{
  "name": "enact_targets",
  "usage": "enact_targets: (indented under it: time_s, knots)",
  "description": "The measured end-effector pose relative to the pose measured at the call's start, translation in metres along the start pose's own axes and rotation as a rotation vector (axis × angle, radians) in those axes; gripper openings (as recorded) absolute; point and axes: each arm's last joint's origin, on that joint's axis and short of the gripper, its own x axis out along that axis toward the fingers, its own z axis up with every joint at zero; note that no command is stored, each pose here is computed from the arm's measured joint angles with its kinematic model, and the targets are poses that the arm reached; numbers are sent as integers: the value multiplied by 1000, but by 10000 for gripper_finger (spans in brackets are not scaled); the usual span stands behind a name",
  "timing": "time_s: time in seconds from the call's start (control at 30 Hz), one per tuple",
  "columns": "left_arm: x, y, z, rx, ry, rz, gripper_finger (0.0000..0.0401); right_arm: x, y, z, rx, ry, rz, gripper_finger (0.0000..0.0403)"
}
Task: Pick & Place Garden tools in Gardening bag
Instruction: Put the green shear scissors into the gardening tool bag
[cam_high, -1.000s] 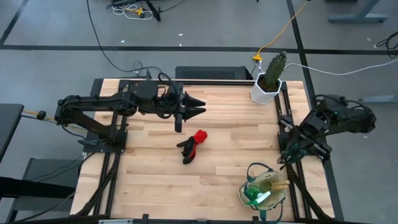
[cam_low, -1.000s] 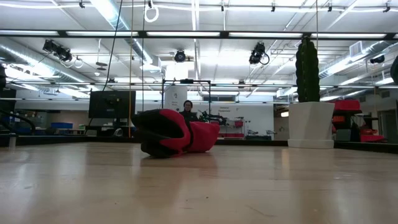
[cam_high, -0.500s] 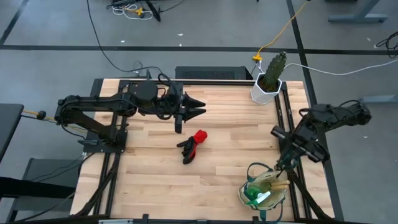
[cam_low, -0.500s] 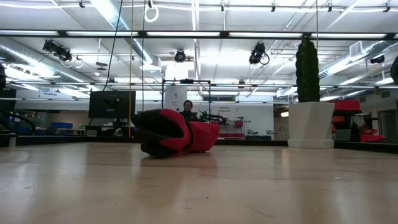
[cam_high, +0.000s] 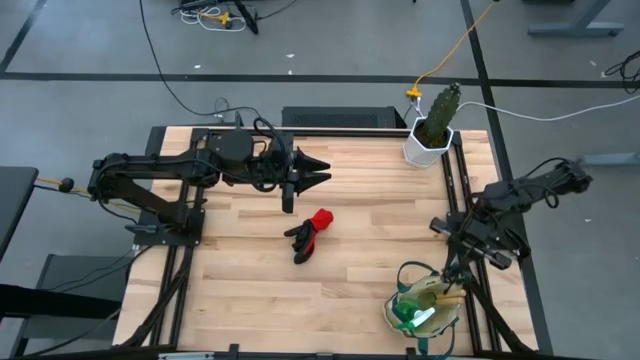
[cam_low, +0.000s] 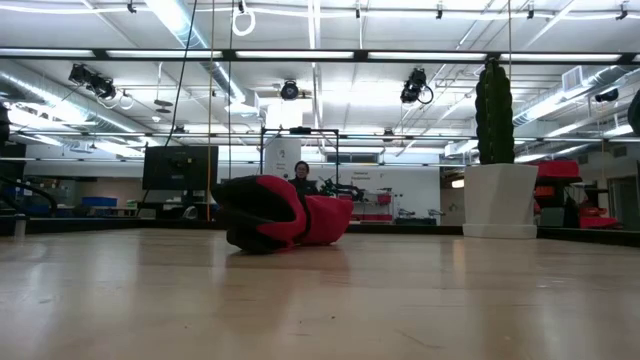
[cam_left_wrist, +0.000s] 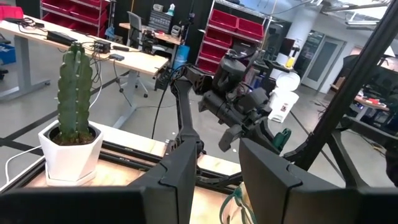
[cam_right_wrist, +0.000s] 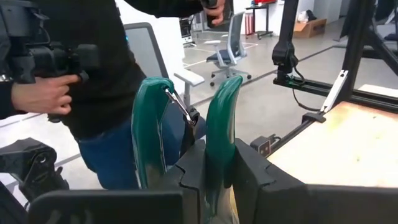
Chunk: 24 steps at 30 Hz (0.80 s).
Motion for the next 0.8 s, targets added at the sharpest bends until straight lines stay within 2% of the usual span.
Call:
enact_targets:
  time_s: [0.8]
  knots:
    - [0,1,0,0,-8,26,128,26,-8,-61,-32,-110,81,50]
